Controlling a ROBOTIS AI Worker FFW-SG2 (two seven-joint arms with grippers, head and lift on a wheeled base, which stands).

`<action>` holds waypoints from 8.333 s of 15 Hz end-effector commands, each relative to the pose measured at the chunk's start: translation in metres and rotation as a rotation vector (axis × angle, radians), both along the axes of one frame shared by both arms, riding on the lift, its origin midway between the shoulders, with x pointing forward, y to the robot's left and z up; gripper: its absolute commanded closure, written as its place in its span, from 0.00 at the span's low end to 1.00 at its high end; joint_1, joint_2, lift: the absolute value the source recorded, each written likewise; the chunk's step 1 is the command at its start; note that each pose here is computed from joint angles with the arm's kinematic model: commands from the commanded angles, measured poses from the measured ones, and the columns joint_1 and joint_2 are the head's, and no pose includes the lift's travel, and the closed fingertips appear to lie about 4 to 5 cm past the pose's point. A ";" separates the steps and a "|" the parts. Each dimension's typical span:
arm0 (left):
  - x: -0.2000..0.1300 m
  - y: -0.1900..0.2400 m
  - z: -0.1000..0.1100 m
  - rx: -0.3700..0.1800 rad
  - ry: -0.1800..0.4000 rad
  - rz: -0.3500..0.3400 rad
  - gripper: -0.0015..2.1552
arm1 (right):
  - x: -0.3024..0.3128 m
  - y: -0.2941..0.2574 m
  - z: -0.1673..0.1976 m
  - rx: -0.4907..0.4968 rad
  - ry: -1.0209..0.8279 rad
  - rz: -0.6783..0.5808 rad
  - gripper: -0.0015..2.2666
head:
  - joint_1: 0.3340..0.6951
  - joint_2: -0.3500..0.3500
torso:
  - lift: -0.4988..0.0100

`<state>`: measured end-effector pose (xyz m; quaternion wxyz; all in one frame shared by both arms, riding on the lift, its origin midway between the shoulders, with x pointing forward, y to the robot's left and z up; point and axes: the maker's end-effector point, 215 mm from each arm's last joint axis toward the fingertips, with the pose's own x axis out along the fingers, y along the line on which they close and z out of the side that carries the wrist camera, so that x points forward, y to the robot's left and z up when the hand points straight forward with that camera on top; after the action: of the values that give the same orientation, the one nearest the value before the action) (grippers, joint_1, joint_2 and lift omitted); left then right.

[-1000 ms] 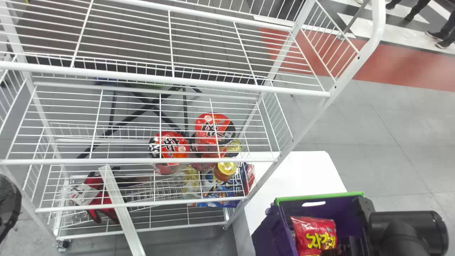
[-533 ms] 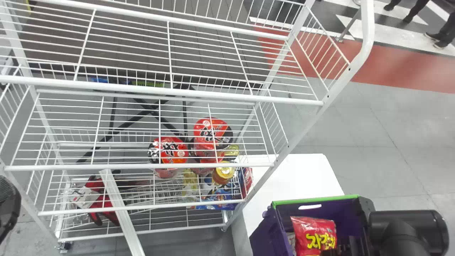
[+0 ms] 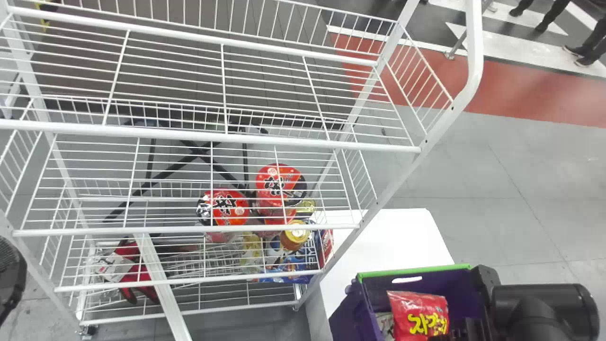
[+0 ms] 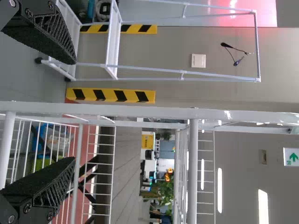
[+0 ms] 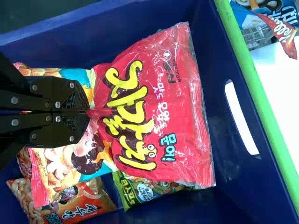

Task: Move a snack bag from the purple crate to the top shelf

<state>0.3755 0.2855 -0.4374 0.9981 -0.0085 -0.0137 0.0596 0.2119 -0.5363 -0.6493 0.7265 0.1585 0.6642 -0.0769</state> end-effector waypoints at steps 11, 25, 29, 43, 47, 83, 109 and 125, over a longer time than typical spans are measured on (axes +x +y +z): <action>-0.001 0.000 0.000 -0.002 -0.002 0.001 0.04 | -0.001 0.001 -0.002 0.002 -0.007 0.009 0.91 | 1.00 0.00 | 0.71; -0.003 0.001 0.000 -0.001 -0.002 0.004 0.04 | 0.003 0.007 -0.004 0.012 -0.019 0.027 0.91 | 1.00 0.00 | 0.82; -0.003 -0.001 -0.001 -0.002 -0.001 0.001 0.04 | 0.005 0.006 -0.003 0.011 -0.026 0.033 0.91 | 1.00 0.00 | 0.85; -0.007 -0.002 0.000 -0.001 -0.002 -0.003 0.04 | -0.004 0.004 -0.005 0.010 -0.020 0.028 0.91 | 1.00 0.00 | 0.96; -0.007 -0.005 -0.001 0.000 0.001 -0.009 0.04 | -0.002 0.007 -0.002 0.028 -0.030 0.020 0.91 | 1.00 0.00 | 0.99; -0.018 -0.006 0.003 0.002 -0.015 -0.010 0.04 | 0.192 0.417 0.319 0.456 -0.796 0.476 0.91 | 1.00 0.75 | 0.98; -0.029 0.034 0.017 0.007 -0.062 0.046 0.04 | 0.373 0.531 0.299 0.364 -1.054 0.486 0.91 | 1.00 1.00 | 0.98; -0.026 0.049 0.012 0.010 -0.069 0.071 0.04 | 0.412 0.540 0.250 0.306 -1.120 0.476 0.84 | 1.00 1.00 | 0.98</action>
<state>0.3495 0.3335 -0.4260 0.9944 -0.0052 -0.0477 0.0943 0.6240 0.0040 -0.3971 0.9307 0.1241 0.2021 0.2784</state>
